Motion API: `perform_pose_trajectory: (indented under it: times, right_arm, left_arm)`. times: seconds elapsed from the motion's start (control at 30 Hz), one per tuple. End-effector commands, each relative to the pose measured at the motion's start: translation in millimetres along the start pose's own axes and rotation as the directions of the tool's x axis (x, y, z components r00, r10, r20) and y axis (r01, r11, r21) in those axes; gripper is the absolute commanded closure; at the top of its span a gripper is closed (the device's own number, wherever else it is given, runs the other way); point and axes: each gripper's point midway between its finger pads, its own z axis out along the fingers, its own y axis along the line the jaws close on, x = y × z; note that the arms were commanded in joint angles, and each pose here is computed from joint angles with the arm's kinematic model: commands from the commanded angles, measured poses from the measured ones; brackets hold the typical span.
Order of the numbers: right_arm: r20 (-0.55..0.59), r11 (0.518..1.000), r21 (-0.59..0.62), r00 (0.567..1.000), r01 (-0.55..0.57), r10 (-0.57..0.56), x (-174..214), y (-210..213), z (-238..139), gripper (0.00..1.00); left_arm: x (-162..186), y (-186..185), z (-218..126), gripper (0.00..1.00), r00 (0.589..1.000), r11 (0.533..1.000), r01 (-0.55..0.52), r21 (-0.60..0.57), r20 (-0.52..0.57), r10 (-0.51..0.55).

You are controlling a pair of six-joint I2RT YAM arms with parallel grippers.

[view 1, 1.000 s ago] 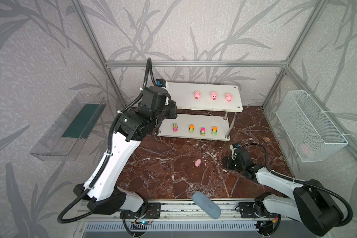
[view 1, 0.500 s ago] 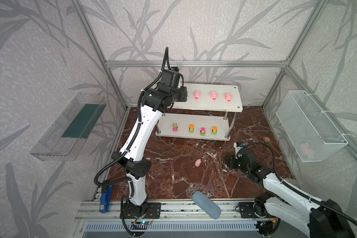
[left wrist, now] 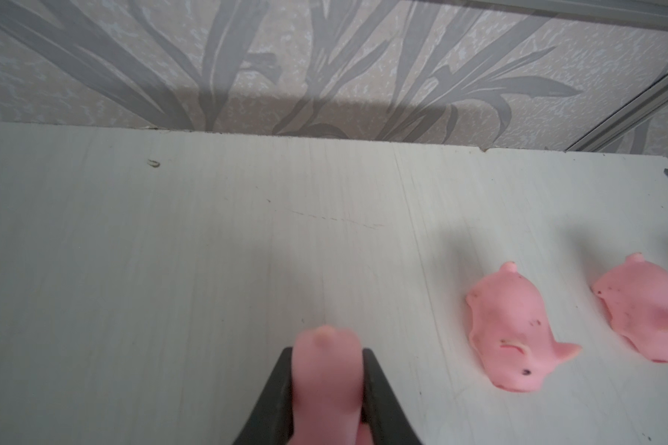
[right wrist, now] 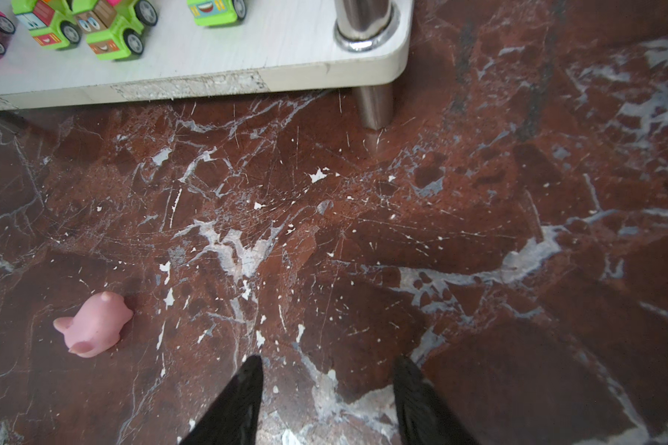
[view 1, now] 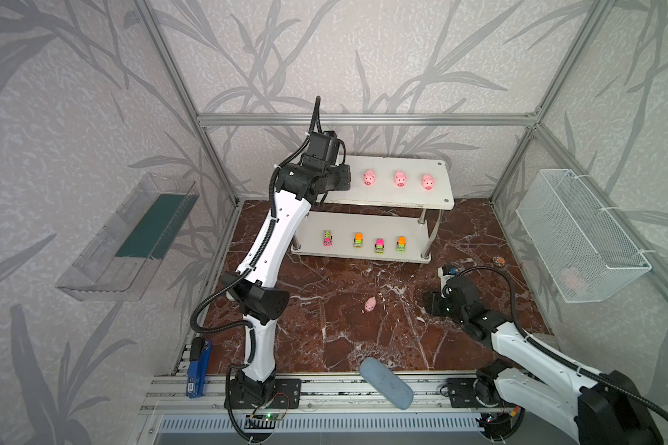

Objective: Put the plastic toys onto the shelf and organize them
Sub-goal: 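Lift the pig with the left gripper up to the top shelf, then place the pig at the near end of the pig row and release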

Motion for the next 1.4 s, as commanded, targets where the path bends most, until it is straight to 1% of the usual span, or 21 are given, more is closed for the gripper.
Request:
perform_pose_trajectory:
  times: [0.0,0.4,0.57,0.7,0.8,1.0,1.1,1.17,1.27,1.37]
  right_arm:
    - [0.022,1.0,0.007,1.0,0.003,-0.003,-11.4,1.2,-1.8,0.45]
    - [0.009,1.0,0.014,1.0,-0.005,0.005,-7.1,-1.3,0.9,0.45]
    - [0.011,1.0,0.014,1.0,-0.006,0.006,-7.3,-1.6,0.7,0.45]
    - [0.009,1.0,0.014,1.0,-0.01,0.01,-7.1,-1.9,1.7,0.45]
    - [0.009,1.0,0.012,1.0,-0.012,0.012,-7.1,-1.5,2.2,0.45]
    - [0.009,1.0,0.011,1.0,-0.011,0.011,-7.2,-1.1,2.7,0.45]
    - [0.008,1.0,0.011,1.0,-0.012,0.011,-7.7,-0.7,3.2,0.45]
    - [0.008,1.0,0.008,1.0,-0.013,0.013,-8.3,-0.1,3.5,0.45]
    - [0.009,1.0,0.007,1.0,-0.016,0.016,-8.9,0.2,4.1,0.45]
    - [0.009,1.0,0.006,1.0,-0.018,0.018,-9.0,0.5,5.1,0.45]
  left_arm:
    - [-7.3,3.8,1.8,0.74,1.0,1.0,-0.006,0.0,0.018,0.006]
    - [-7.8,3.6,19.0,0.72,1.0,1.0,0.003,0.015,0.02,-0.003]
    - [-6.8,4.6,19.8,0.66,1.0,1.0,0.004,0.01,0.017,-0.005]
    - [-8.8,4.7,16.6,0.59,1.0,1.0,0.004,0.007,0.025,-0.005]
    - [-16.1,4.9,8.1,0.54,0.999,1.0,0.007,0.007,0.052,-0.007]
    - [-42.8,3.6,-29.7,0.5,0.988,1.0,0.015,0.024,0.153,-0.018]
    - [-57.2,2.9,-57.4,0.48,0.977,0.999,0.016,0.04,0.213,-0.024]
    - [-66.5,2.3,-82.3,0.47,0.966,0.999,0.012,0.051,0.257,-0.025]
    - [-72.2,1.9,-116.2,0.47,0.95,0.998,0.0,0.068,0.312,-0.022]
    - [-63.8,3.0,-147.1,0.47,0.935,0.996,0.006,0.084,0.352,-0.035]
